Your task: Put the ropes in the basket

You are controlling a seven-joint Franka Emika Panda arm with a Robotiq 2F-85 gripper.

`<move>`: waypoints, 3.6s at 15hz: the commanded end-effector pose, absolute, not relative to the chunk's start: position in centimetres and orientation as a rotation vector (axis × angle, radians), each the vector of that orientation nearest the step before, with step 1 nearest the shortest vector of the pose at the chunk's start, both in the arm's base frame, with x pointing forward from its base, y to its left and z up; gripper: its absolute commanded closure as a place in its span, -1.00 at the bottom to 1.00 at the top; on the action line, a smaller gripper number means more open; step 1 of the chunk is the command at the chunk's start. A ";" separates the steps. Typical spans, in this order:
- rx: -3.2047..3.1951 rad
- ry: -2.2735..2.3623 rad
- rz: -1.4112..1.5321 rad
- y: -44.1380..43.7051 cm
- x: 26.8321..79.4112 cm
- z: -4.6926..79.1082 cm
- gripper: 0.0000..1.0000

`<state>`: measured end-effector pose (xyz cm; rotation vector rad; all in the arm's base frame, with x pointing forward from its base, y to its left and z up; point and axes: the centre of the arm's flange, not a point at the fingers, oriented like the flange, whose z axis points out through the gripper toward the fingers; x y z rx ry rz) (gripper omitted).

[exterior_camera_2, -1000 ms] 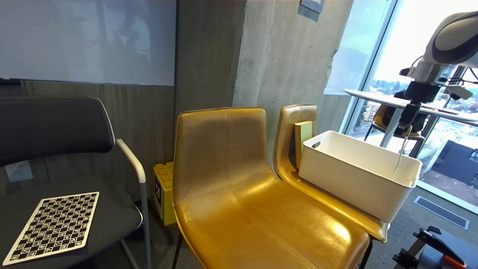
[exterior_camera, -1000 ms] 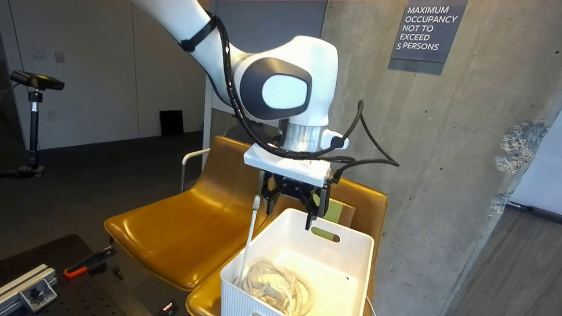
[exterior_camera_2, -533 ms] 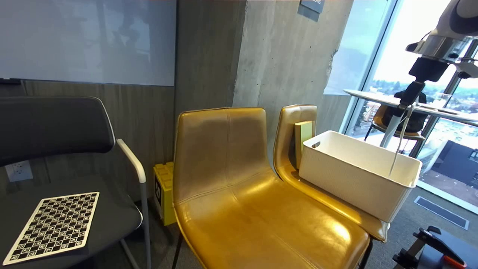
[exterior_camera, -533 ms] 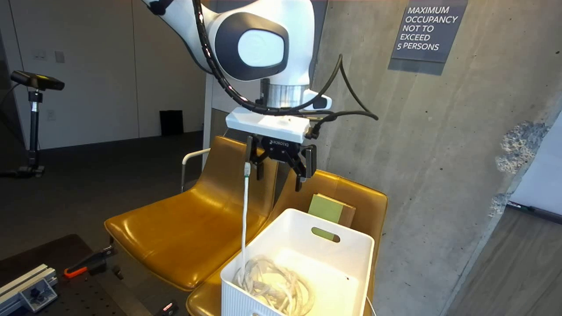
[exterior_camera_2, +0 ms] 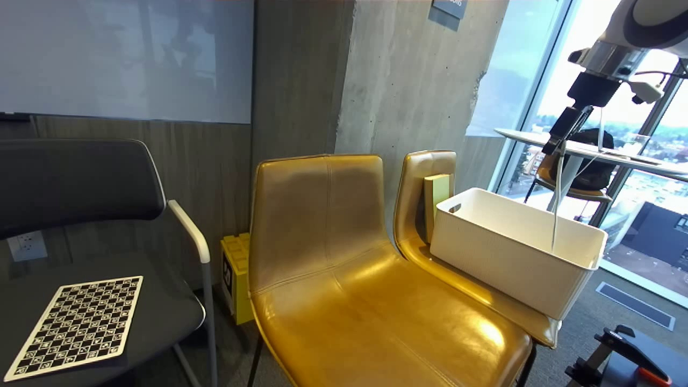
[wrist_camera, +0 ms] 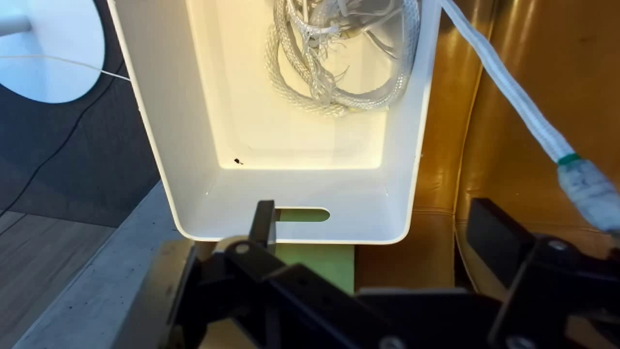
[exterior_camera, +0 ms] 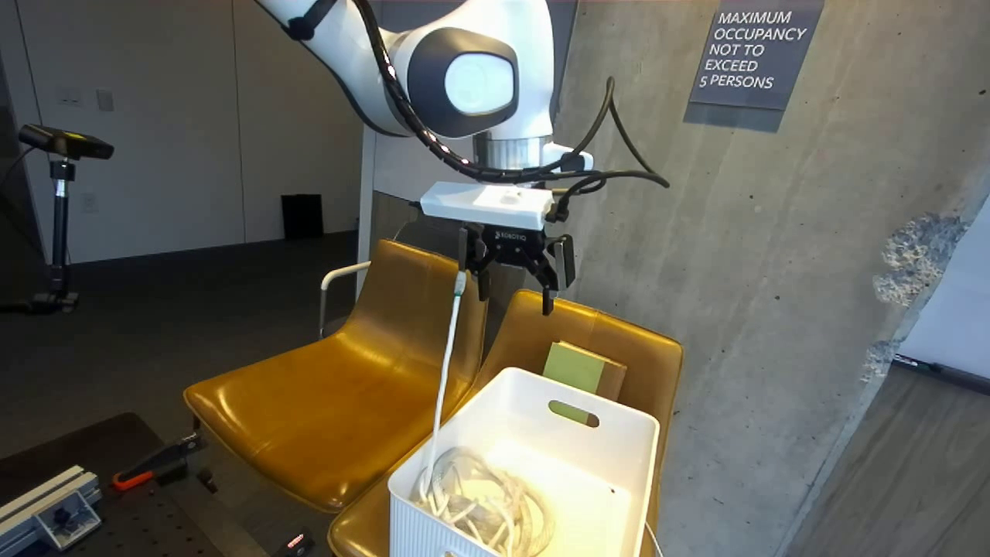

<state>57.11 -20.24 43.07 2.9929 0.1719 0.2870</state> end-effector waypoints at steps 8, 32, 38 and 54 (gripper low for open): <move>2.823 0.164 0.175 -22.5 58.7 30.6 -1.00; 2.607 0.172 -0.010 -29.7 48.5 20.0 -1.00; 2.582 0.175 0.021 -28.4 48.5 21.0 -1.00; 2.494 0.177 0.000 -29.6 45.8 19.6 -1.00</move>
